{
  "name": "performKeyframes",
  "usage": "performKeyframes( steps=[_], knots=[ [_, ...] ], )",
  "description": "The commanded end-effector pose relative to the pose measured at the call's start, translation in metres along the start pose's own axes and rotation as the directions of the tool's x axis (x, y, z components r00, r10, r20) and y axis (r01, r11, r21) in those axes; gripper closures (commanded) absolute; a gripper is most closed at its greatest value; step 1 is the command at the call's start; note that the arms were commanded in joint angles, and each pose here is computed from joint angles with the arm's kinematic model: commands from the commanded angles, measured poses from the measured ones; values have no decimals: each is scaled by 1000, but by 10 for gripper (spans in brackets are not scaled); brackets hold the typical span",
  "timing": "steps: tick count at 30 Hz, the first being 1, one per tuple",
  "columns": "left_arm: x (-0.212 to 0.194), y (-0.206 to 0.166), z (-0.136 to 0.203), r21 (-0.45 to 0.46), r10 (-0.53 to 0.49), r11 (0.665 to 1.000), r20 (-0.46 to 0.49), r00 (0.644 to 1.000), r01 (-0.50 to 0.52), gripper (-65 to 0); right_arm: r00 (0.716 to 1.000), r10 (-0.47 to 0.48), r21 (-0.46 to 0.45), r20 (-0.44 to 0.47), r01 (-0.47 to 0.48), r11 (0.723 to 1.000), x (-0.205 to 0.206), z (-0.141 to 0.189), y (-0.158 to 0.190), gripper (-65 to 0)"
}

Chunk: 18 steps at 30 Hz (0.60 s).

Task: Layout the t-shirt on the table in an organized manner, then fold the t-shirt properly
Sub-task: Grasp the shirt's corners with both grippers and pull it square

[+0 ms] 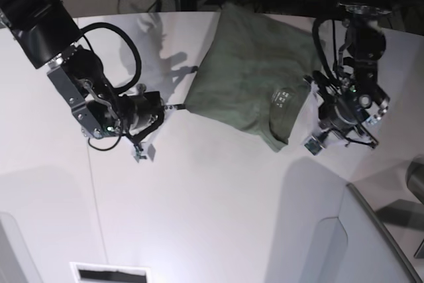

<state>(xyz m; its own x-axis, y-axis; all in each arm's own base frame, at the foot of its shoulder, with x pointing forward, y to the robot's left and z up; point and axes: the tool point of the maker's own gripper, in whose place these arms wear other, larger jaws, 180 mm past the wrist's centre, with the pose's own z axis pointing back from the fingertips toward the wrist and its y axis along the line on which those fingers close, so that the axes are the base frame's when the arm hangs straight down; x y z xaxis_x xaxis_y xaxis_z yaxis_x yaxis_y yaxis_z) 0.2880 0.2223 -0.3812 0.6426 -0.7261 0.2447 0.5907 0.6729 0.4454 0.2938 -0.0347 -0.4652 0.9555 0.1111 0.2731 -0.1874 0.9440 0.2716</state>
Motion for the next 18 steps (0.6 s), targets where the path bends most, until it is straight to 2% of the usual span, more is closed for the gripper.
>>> performKeyframes(
  steps=[1, 9, 12, 18],
  knots=[
    [-5, -8, 4, -10, -14, 1000, -10, 1000, 14, 0, 999, 13, 19, 46, -14, 1000, 19, 8, 7, 0],
    [-41, -93, 2, -189, -38, 982, -70, 997, 24, 0, 999, 11, 16, 47, -12, 1000, 21, 7, 5, 0],
    [-50, -110, -7, -232, -8, 973, -59, 998, -6, 0, 999, 11, 16, 47, -12, 1000, 21, 7, 5, 0],
    [-77, -126, -26, -291, -5, 956, -133, 991, -35, 0, 999, 12, 15, 46, -12, 1000, 20, 7, 5, 0]
  ],
)
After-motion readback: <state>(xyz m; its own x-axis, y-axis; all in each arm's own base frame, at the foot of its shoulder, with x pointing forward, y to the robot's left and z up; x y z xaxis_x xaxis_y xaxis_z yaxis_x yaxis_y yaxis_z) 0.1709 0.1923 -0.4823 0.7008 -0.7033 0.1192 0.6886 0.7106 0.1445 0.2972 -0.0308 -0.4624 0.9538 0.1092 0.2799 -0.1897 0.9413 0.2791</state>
